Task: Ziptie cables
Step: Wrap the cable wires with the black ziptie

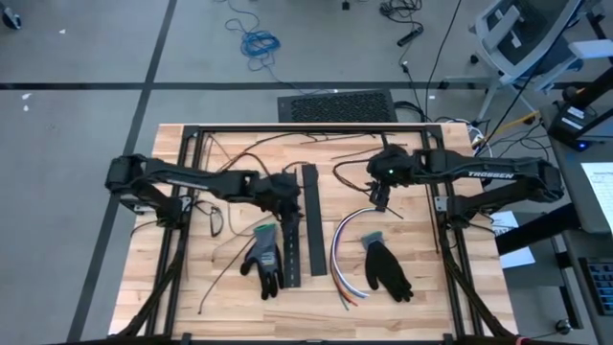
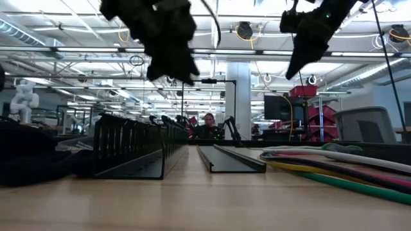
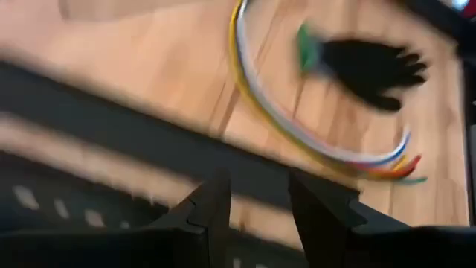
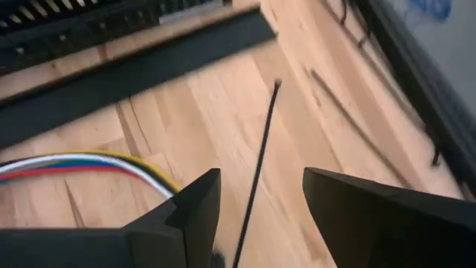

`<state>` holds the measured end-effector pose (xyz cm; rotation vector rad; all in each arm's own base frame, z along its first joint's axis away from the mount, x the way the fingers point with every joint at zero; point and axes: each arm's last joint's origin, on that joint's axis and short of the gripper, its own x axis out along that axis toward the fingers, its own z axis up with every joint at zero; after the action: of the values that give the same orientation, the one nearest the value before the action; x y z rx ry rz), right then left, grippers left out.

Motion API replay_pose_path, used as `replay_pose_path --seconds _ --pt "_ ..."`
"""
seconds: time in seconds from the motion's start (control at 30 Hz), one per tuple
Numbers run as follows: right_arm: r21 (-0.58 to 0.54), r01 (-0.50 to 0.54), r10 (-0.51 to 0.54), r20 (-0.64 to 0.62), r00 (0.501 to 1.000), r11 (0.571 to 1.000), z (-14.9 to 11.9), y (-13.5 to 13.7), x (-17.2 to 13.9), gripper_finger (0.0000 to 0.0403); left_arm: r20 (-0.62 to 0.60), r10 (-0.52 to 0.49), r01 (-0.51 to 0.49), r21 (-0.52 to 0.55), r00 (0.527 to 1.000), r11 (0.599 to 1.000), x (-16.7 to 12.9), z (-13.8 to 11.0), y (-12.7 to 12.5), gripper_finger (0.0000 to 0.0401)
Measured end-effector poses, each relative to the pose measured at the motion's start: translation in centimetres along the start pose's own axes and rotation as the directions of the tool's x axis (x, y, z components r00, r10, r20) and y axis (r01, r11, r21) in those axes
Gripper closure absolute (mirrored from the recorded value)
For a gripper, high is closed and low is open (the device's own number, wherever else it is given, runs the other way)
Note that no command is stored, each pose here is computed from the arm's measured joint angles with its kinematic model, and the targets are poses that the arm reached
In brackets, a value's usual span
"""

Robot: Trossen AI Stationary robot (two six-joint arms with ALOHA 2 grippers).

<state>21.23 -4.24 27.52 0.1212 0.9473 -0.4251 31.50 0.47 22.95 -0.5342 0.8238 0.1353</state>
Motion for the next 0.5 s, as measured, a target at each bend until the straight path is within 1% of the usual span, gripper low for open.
replay_pose_path --seconds 0.07,0.13,0.17,0.23,0.3,0.37,0.47,0.5 --pt "0.019 0.003 -0.002 -0.013 1.0 1.0 0.0 0.0 0.2 0.0216 -0.057 -0.017 0.015 -0.041 0.998 0.999 0.6 -0.4 0.3 0.0267" --pt "0.021 0.006 -0.006 -0.017 1.0 1.0 0.0 0.1 0.4 0.0215 -0.068 -0.014 0.009 -0.072 0.998 0.997 0.4 -0.5 0.3 0.0267" --pt "0.022 0.013 -0.013 -0.014 1.0 1.0 0.1 0.1 0.5 0.0215 -0.082 0.007 -0.014 -0.09 0.997 0.996 0.1 -0.6 0.3 0.0267" --pt "0.024 0.033 -0.033 -0.01 0.999 0.999 0.1 0.1 0.6 0.0215 -0.11 0.103 -0.117 -0.123 0.989 0.986 -0.5 -1.2 0.6 0.0267" --pt "0.026 0.036 -0.036 -0.014 0.999 0.999 0.1 0.1 0.7 0.0215 -0.12 0.213 -0.232 -0.171 0.97 0.958 -1.2 -1.8 0.8 0.0267" --pt "0.026 0.037 -0.036 -0.014 0.999 0.999 0.1 0.1 0.7 0.0215 -0.158 0.301 -0.332 -0.229 0.94 0.915 -1.9 -2.5 1.1 0.0267" --pt "0.026 0.036 -0.036 -0.014 0.999 0.999 0.1 0.1 0.7 0.0215 -0.162 0.316 -0.353 -0.341 0.935 0.871 -1.9 -2.6 1.1 0.0267" --pt "0.026 0.036 -0.036 -0.014 0.999 0.999 0.1 0.1 0.7 0.0215 -0.154 0.312 -0.347 -0.365 0.938 0.864 -1.8 -2.6 1.1 0.0267"
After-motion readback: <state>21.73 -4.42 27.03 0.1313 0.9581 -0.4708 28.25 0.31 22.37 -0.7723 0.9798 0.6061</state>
